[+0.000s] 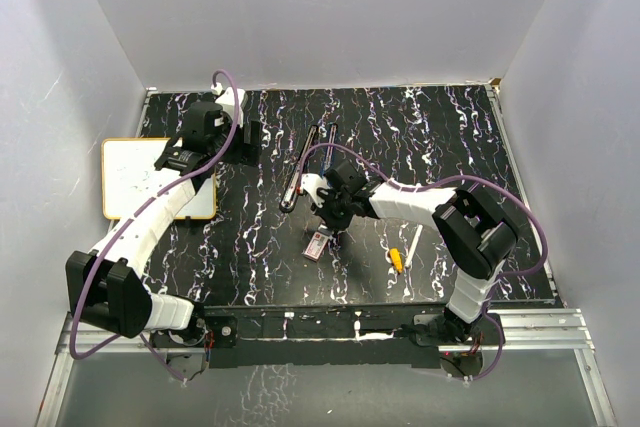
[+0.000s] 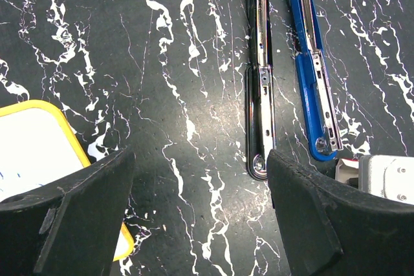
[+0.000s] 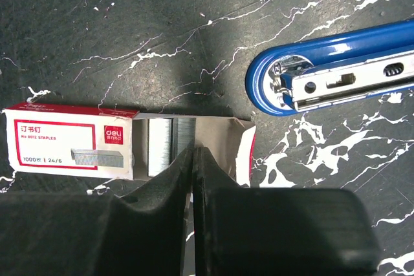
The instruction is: Load the staples into the stapler
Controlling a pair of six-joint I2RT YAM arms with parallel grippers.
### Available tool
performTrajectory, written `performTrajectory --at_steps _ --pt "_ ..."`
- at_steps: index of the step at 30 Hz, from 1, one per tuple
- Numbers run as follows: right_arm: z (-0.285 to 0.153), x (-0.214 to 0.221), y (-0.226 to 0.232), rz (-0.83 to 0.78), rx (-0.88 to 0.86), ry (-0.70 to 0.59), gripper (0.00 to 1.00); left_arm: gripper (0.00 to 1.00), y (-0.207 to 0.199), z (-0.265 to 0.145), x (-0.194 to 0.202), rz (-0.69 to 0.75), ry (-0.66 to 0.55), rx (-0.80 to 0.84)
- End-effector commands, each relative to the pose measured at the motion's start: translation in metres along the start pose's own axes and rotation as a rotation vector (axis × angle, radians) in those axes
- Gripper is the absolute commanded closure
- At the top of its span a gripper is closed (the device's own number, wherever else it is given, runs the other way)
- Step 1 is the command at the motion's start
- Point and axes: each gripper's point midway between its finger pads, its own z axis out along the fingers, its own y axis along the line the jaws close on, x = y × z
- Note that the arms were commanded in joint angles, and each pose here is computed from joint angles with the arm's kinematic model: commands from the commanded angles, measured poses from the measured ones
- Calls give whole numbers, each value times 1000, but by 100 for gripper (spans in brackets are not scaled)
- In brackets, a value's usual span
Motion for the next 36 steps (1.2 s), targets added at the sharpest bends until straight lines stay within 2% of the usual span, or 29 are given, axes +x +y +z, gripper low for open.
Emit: performTrajectory --at_steps 1,8,16,21,36 --pt "-17 -31 -11 -43 37 -103 92 19 1 -13 -11 14 -51 2" --pt "-34 -45 -22 -20 41 -166 92 19 -1 -12 -10 18 -52 12" --pt "-35 -40 -13 -28 -18 -160 92 19 -4 -12 -8 22 -51 34" --pt "-31 -40 -3 -41 -79 -153 78 19 -5 -12 -7 21 -50 43" --pt "-11 -23 -4 -43 -64 -64 69 19 -7 -12 -5 21 -47 51"
